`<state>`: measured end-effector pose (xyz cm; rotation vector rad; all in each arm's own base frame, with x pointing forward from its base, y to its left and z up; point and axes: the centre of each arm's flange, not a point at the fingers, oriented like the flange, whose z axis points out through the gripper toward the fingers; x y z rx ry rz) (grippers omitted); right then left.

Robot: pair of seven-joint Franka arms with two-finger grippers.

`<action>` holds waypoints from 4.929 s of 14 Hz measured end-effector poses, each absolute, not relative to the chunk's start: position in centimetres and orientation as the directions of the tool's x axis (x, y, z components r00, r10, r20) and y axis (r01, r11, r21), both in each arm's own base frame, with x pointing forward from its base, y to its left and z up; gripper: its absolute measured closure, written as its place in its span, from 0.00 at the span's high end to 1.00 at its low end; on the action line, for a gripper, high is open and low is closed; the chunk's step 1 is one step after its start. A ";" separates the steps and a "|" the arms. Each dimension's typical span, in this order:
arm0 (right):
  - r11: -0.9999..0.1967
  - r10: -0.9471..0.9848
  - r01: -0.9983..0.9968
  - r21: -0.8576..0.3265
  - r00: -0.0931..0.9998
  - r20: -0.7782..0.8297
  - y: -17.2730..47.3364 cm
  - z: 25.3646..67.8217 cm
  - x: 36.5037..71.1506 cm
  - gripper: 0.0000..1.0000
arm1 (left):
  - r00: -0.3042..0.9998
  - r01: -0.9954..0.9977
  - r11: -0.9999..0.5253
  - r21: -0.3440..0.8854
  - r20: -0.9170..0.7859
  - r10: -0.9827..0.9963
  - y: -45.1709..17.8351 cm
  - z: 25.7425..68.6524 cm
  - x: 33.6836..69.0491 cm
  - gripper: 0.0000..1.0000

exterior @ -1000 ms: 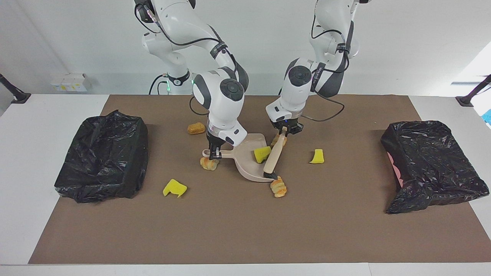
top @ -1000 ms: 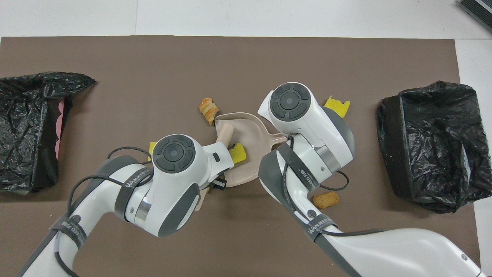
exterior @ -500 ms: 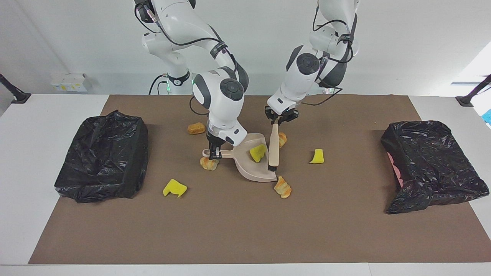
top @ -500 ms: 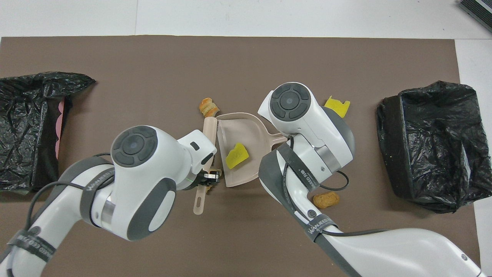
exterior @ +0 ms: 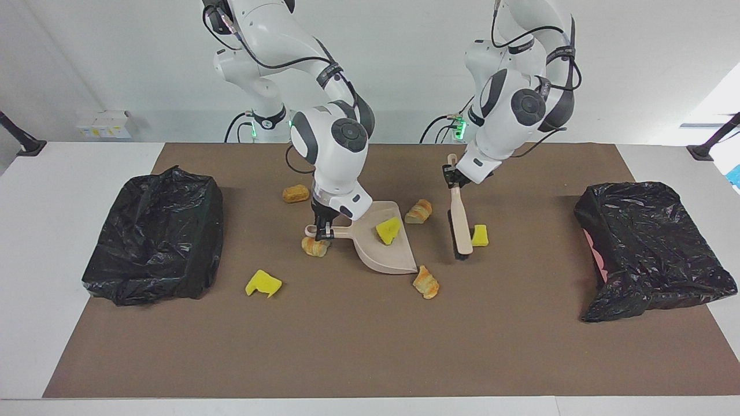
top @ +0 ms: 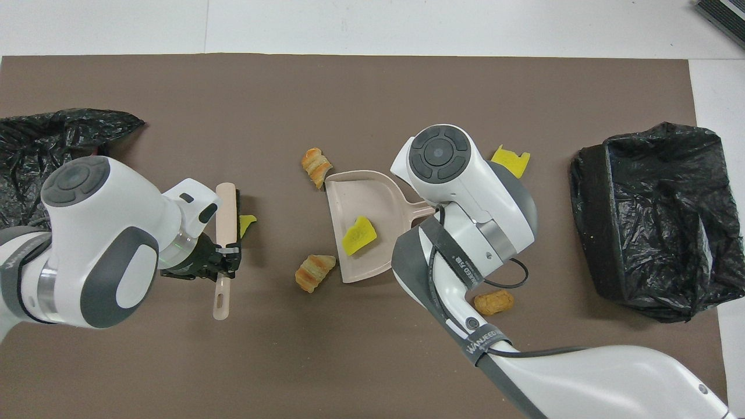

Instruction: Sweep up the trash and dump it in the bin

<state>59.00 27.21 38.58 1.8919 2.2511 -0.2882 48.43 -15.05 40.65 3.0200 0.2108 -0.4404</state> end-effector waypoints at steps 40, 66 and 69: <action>0.050 0.963 0.999 0.001 -0.048 -0.266 26.0 38.7 59.5 0.33 | 0.996 -0.010 -0.987 0.160 -0.091 -0.024 -29.2 42.8 49.1 0.26; -0.054 0.969 0.998 0.037 0.061 -0.238 23.9 38.5 60.6 0.33 | 0.964 0.071 -0.979 0.190 -0.264 0.019 -32.7 37.0 50.5 0.26; -0.027 0.987 1.000 0.012 0.028 -0.158 21.9 38.8 61.7 0.33 | 0.947 0.143 -0.977 0.159 -0.310 0.088 -26.7 38.2 52.5 0.26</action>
